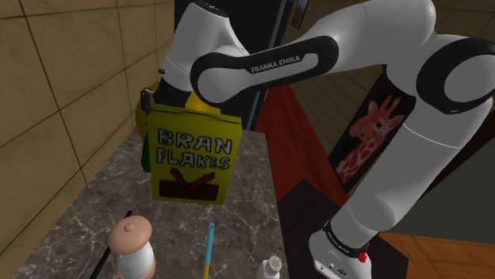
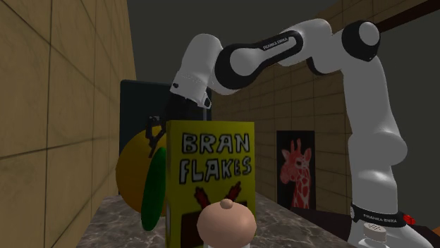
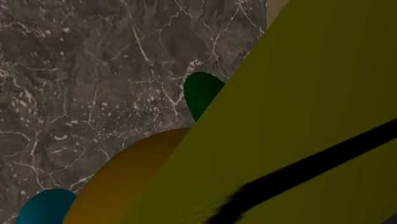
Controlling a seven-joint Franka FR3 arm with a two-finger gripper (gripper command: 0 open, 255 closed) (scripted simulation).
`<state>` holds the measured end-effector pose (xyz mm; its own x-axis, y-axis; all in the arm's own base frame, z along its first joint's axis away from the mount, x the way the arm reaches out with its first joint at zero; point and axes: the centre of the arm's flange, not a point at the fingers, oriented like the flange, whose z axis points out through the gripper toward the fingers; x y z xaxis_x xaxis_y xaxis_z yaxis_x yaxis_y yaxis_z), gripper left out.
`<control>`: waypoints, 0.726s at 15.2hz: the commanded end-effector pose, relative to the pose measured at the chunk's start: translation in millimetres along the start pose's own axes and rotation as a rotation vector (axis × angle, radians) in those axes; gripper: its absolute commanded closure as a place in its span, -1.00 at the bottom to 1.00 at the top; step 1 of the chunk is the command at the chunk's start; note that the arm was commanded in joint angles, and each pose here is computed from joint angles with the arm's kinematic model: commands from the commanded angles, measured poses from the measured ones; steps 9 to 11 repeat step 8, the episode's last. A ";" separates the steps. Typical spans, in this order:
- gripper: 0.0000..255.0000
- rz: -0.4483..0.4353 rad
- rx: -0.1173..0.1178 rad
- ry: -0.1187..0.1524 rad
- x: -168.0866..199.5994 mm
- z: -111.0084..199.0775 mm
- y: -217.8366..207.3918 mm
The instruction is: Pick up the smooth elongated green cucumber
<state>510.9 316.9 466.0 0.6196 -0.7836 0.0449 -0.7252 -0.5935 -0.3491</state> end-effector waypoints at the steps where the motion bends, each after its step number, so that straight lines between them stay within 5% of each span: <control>1: 1.00 0.000 0.000 0.000 0.2 -9.7 -4.0; 11: 1.00 0.000 0.000 0.000 1.4 -35.1 -13.5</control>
